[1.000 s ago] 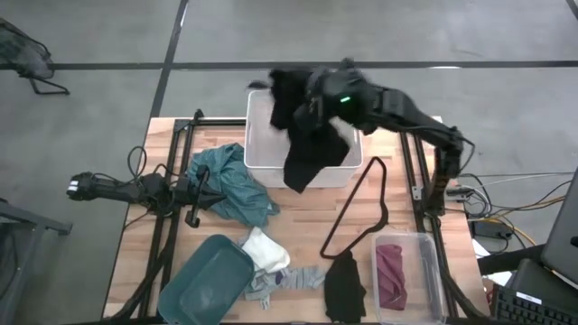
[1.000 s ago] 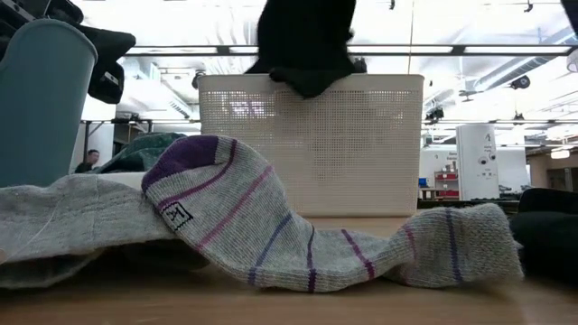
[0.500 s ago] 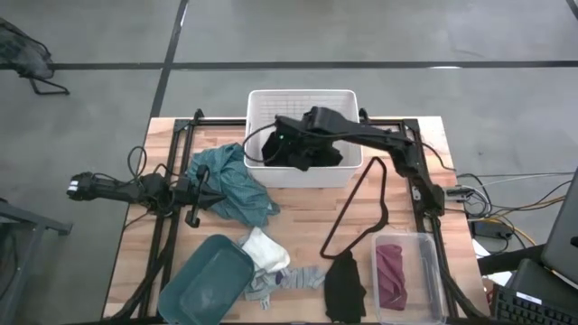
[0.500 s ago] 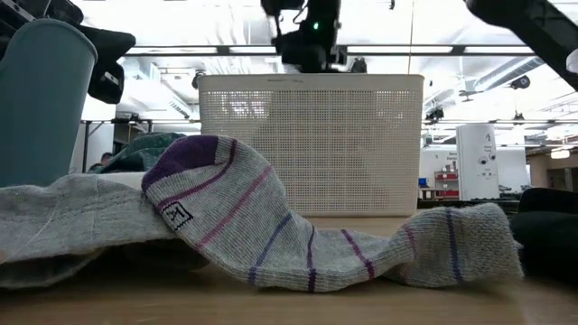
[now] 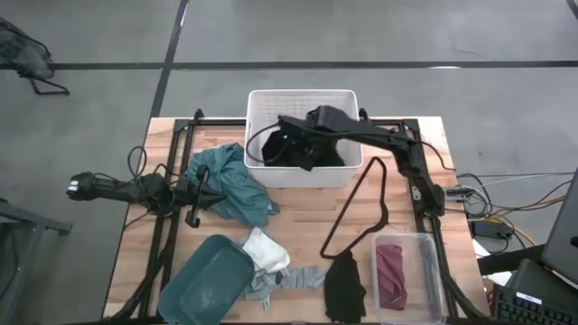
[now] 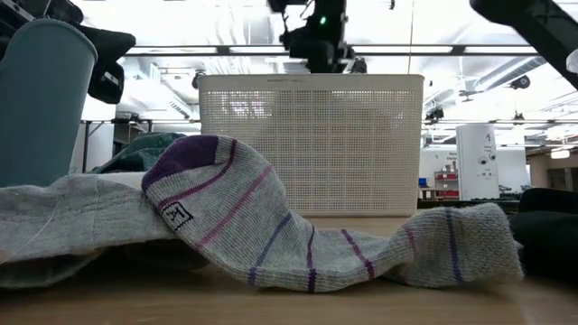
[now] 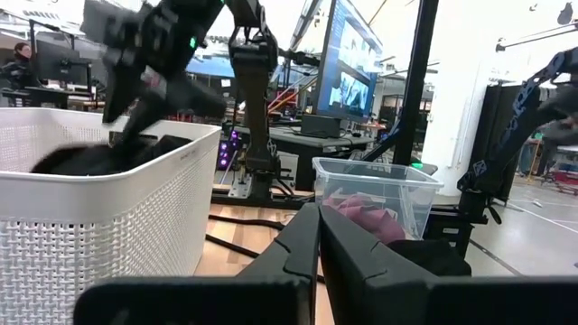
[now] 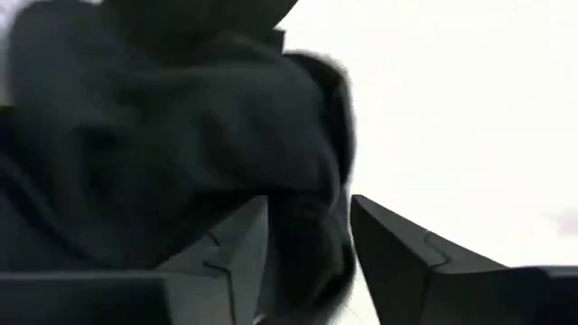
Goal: Pick & Place Cloths
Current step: Put the black shirt into the white bin, then put the black underwear into the transparent bin
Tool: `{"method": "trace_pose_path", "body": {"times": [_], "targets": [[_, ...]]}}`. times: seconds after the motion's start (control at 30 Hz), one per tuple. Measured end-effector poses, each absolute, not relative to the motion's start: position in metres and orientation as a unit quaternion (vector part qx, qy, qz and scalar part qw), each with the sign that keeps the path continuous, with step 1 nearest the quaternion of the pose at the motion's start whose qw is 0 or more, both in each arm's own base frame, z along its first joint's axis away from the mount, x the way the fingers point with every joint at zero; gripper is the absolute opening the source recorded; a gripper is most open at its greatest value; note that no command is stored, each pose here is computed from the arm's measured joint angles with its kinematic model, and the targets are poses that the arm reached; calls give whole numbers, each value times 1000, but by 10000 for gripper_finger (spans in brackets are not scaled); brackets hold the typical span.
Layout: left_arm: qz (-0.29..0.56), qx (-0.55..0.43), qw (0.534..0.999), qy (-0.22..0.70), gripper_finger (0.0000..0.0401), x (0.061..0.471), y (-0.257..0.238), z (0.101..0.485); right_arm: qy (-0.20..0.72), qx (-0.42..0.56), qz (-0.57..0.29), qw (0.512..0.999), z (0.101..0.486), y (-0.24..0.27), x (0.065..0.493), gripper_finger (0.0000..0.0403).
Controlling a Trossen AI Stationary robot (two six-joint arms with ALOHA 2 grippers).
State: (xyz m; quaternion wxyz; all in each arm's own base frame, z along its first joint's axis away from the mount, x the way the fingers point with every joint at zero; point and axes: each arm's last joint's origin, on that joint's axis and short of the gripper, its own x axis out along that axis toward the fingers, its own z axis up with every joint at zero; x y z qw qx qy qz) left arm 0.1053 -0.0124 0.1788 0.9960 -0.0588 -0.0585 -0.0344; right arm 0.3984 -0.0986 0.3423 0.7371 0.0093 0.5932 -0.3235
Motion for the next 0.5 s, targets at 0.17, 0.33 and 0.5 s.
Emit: {"method": "trace_pose_path", "body": {"times": [0.17, 0.33, 0.5], "targets": [[-34, -59, 996, -58, 17, 105, -12, 179, 549, 26, -351, 758, 374, -95, 378, 212], [-34, -59, 996, -58, 17, 105, -12, 179, 514, 73, -315, 794, 406, -81, 354, 248], [-34, -59, 996, -56, 17, 105, -12, 178, 493, 106, -234, 831, 429, -50, 339, 259]]}}
